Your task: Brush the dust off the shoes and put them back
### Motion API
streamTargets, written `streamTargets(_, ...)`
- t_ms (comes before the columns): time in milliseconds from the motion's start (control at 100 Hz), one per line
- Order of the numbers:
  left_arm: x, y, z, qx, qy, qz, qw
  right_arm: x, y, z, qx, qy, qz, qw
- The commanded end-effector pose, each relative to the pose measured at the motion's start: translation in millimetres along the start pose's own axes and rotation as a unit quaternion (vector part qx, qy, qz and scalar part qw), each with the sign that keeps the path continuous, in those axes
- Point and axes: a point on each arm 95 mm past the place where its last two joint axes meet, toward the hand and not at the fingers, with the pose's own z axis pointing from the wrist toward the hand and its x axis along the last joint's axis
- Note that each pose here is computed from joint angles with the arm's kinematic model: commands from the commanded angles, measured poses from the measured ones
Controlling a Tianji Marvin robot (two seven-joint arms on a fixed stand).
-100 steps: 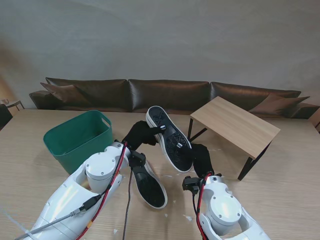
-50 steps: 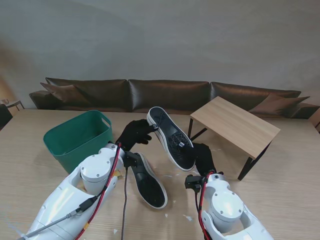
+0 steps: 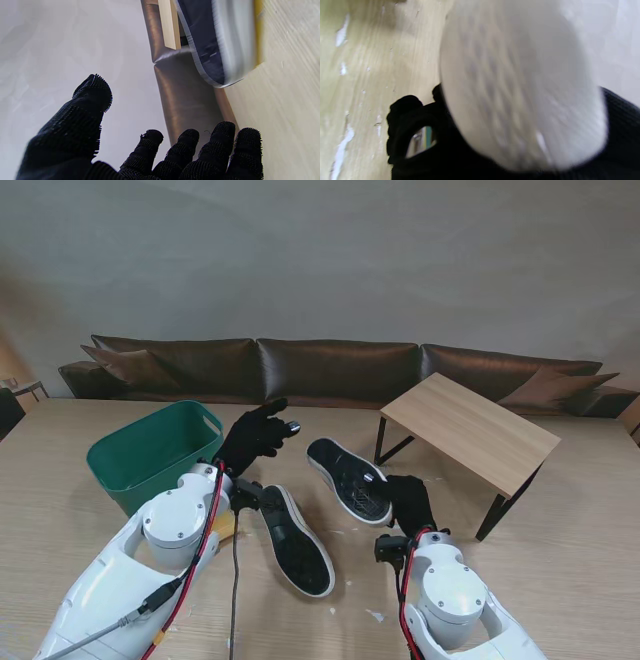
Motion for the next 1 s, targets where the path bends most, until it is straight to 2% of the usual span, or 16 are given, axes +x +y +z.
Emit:
streamTargets(0,-1.1,-2.8,-5.0,0.0,0.003,0.003,1.0,-2.8,-2.5,-1.7,0.006,-0.004,0.003,1.0)
streamTargets(110,-4.3,-5.8,-11.5,0.01,0.005,0.02,0.9997,-8.0,-1.9,-1.1,0.003,-0.012,-0.007,0.9999)
streamTargets(440,-15.2,-5.8,-24.1,0.025,-0.002,0.031,0.9992,-23.5,-6.8,0.4,-0.022,-0.037,-0.039,0.9983)
streamTargets(630,-20.5,-4.9,-30.5,0.029,-0.004,0.047,0.9985,-34.8,-8.9,0.5,-0.027,-0.05,-0.073,0.9957)
streamTargets(780,-25.9,-2.6,-36.1,0.026,-0.013,0.057,0.998,-43.6,-9.4,-0.1,-0.025,-0.06,-0.119,0.9908)
streamTargets(990,-34.4,0.7,-41.6,0.011,-0.029,0.082,0.9961,-54.7,-8.0,-2.6,-0.008,-0.072,-0.195,0.9782)
